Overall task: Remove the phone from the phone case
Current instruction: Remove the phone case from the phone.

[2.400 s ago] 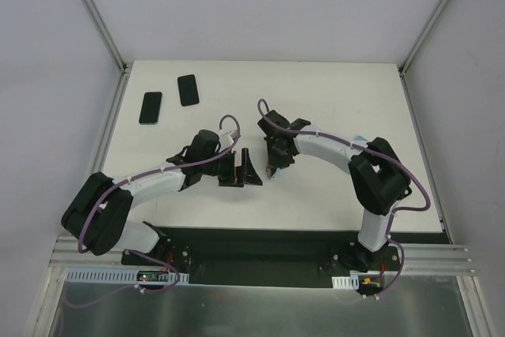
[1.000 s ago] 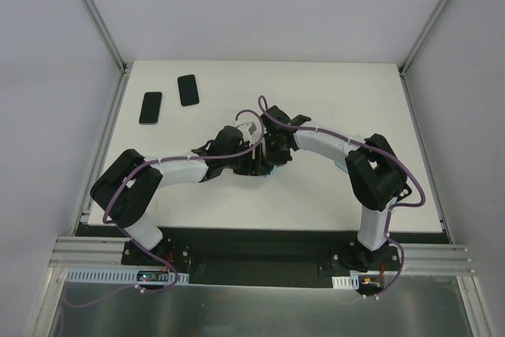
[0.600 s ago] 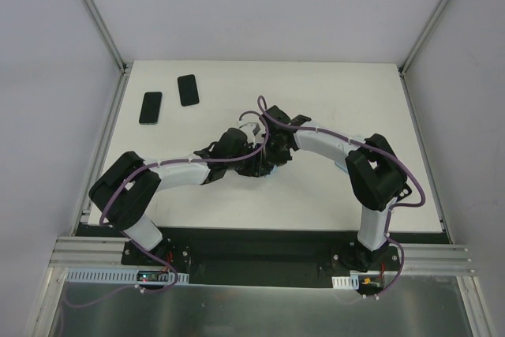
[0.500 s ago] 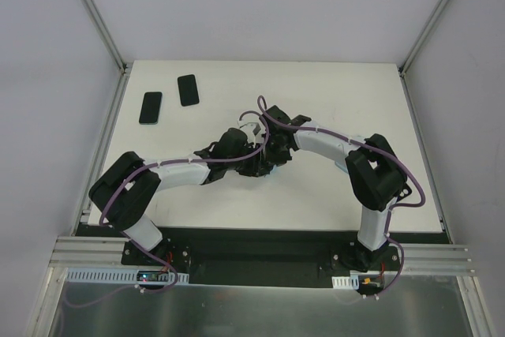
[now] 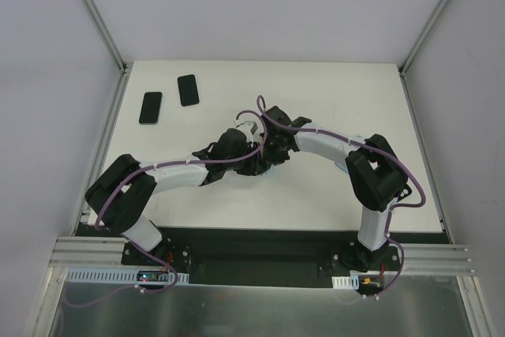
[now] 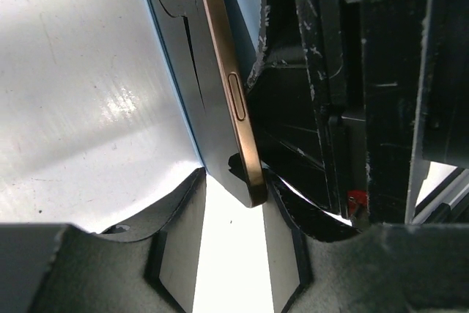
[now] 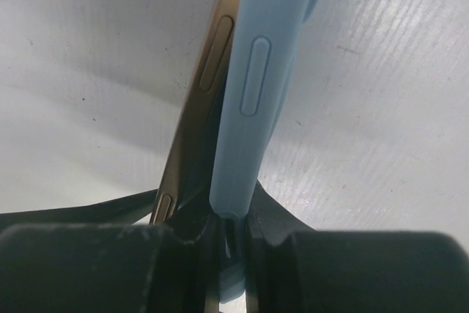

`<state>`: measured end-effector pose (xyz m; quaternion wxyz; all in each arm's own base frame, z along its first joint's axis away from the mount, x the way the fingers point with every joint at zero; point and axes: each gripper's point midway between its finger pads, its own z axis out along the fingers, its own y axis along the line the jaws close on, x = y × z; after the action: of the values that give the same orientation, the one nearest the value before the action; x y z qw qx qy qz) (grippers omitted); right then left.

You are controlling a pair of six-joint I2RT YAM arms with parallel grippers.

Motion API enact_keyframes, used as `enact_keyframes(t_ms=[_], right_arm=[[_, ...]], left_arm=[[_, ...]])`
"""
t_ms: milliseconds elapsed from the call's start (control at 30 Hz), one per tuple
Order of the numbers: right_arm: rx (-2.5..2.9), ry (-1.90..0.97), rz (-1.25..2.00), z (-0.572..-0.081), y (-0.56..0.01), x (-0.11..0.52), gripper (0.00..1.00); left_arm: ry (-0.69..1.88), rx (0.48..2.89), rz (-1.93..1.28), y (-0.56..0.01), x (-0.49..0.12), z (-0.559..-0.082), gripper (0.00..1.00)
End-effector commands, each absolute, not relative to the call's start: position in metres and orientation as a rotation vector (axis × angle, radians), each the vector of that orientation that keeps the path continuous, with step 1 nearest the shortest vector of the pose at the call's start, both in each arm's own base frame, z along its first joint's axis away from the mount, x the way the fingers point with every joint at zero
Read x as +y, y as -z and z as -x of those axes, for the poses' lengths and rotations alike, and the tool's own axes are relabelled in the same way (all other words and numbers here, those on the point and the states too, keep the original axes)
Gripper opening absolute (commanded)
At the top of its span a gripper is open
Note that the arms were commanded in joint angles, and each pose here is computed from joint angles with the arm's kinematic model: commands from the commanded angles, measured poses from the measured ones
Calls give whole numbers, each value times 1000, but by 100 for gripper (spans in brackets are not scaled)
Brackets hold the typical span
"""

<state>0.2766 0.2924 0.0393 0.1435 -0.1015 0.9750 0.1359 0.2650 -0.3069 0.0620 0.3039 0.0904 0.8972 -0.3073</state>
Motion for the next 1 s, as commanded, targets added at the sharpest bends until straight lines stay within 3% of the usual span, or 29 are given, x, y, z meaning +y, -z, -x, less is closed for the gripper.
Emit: enact_keyframes(t_ms=[0, 133, 300, 400, 967], right_arm=[[2936, -511, 427, -234, -6, 309, 1], [2935, -516, 432, -234, -7, 310, 1], [2941, -522, 437, -232, -6, 309, 1], [2944, -516, 450, -228, -6, 306, 1], [2939, -448, 679, -181, -24, 250, 1]], left_arm=[[668, 2258, -112, -80, -285, -297, 33], [679, 2243, -120, -84, -287, -299, 29], [713, 2249, -138, -82, -294, -298, 8], [699, 2257, -132, -79, -291, -298, 0], [656, 2208, -238, -133, -274, -289, 0]])
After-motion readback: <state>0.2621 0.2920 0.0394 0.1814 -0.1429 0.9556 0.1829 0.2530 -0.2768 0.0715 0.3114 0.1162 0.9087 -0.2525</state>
